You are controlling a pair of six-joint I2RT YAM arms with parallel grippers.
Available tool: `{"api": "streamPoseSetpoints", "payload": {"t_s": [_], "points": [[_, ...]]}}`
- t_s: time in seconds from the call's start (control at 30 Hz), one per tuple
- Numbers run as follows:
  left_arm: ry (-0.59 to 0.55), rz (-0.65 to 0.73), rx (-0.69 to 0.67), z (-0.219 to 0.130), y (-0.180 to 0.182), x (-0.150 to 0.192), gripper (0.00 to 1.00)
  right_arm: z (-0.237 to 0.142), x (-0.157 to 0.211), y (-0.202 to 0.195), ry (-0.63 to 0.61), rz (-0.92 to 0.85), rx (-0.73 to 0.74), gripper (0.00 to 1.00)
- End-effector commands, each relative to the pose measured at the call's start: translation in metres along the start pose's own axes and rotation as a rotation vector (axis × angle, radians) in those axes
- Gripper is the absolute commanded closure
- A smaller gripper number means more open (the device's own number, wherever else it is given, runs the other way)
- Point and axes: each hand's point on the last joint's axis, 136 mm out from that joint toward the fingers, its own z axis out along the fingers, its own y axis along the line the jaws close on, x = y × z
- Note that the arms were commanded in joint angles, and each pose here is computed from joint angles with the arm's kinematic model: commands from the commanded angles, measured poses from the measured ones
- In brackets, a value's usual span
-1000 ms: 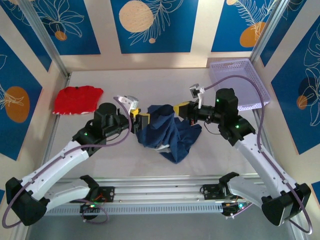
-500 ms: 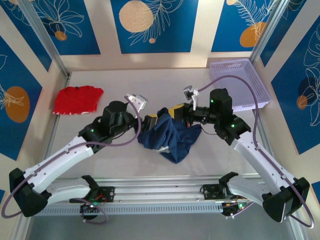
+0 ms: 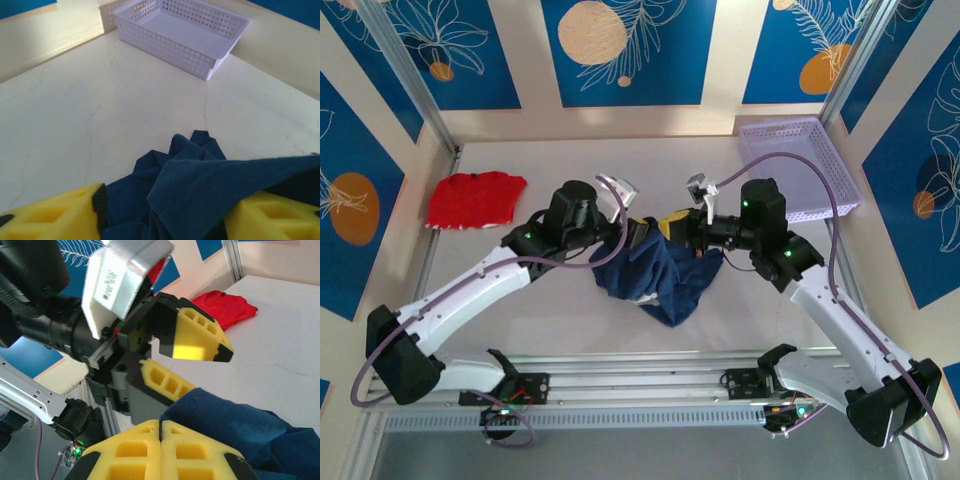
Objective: Fold the inside-out t-shirt
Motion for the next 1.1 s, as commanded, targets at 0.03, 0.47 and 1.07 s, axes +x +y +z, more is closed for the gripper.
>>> {"api": "streamPoseSetpoints", "payload": {"t_s": [0.03,0.47,1.07], "points": [[0.008,-0.011,0.069,0.011,-0.002,-0.008,0.51,-0.005,0.004,0.011,0.002,-0.043,-0.033,1.00],[-0.110,-0.206,0.250,-0.041,-0.019,-0.040,0.97,-0.027,0.000,-0.018,-0.036,-0.117,0.245,1.00],[0.098,-0.286,0.226,-0.052,-0.014,0.037,0.94,-0.033,-0.014,-0.007,-0.136,-0.106,0.222,1.00]]}}
